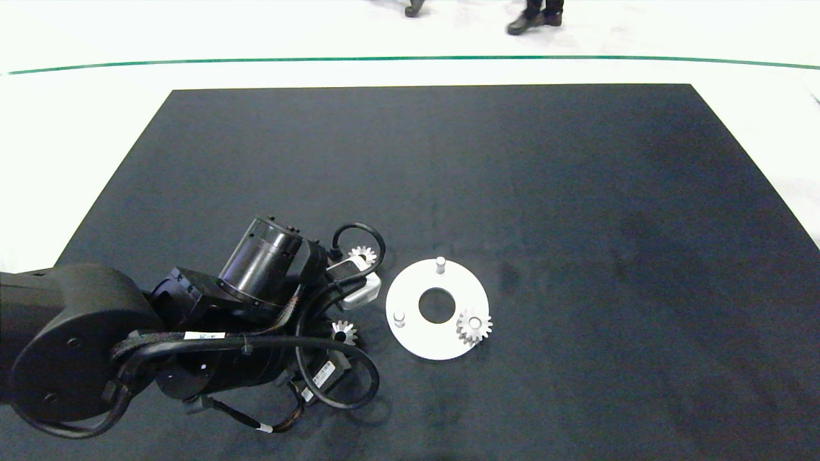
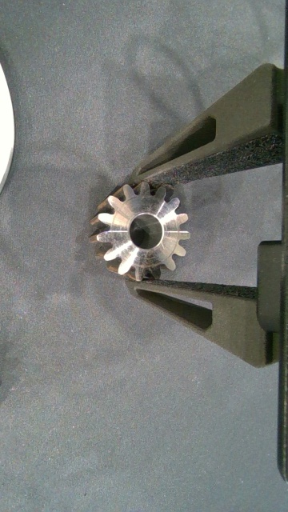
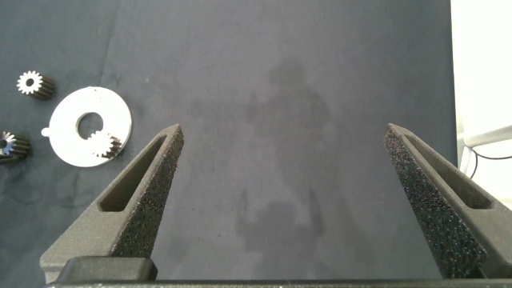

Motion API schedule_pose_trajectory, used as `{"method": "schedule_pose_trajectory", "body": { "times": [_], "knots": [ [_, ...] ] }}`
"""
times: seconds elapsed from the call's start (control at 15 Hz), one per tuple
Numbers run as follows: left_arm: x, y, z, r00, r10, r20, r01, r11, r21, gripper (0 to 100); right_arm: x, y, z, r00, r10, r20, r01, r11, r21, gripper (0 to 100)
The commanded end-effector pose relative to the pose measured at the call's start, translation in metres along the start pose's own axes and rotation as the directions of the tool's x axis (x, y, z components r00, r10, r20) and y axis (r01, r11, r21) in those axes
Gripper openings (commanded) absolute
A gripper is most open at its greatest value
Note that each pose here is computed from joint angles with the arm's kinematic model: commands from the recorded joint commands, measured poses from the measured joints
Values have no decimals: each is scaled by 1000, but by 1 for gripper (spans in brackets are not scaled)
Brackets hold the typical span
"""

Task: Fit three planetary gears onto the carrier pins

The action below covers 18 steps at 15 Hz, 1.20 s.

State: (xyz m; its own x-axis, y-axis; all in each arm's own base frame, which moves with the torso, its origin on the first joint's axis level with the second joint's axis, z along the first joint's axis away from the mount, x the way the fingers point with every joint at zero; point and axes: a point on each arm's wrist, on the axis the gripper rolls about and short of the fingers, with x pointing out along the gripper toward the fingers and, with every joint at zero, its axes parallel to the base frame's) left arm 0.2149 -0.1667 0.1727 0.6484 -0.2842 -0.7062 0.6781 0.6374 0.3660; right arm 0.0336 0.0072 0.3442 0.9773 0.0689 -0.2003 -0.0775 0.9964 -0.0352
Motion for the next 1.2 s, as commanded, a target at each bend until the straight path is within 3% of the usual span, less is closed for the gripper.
{"method": "schedule_pose_trajectory", "body": {
  "times": [0.07, 0.33, 1.2],
  "knots": [
    [-4, -1, 7, 1000, 2, 29, -2, 1000, 4, 6, 1, 0, -1, 1000, -2, -7, 2, 1000, -2, 100],
    [-12, -3, 20, 996, 0, 85, -2, 1000, 17, 4, 1, 0, -1, 1000, 1, -8, -1, 1000, -3, 100],
    [-22, -3, 23, 995, -2, 100, 0, 1000, 27, 4, 1, 1, -1, 1000, 4, -10, -4, 1000, -5, 100]
  ]
}}
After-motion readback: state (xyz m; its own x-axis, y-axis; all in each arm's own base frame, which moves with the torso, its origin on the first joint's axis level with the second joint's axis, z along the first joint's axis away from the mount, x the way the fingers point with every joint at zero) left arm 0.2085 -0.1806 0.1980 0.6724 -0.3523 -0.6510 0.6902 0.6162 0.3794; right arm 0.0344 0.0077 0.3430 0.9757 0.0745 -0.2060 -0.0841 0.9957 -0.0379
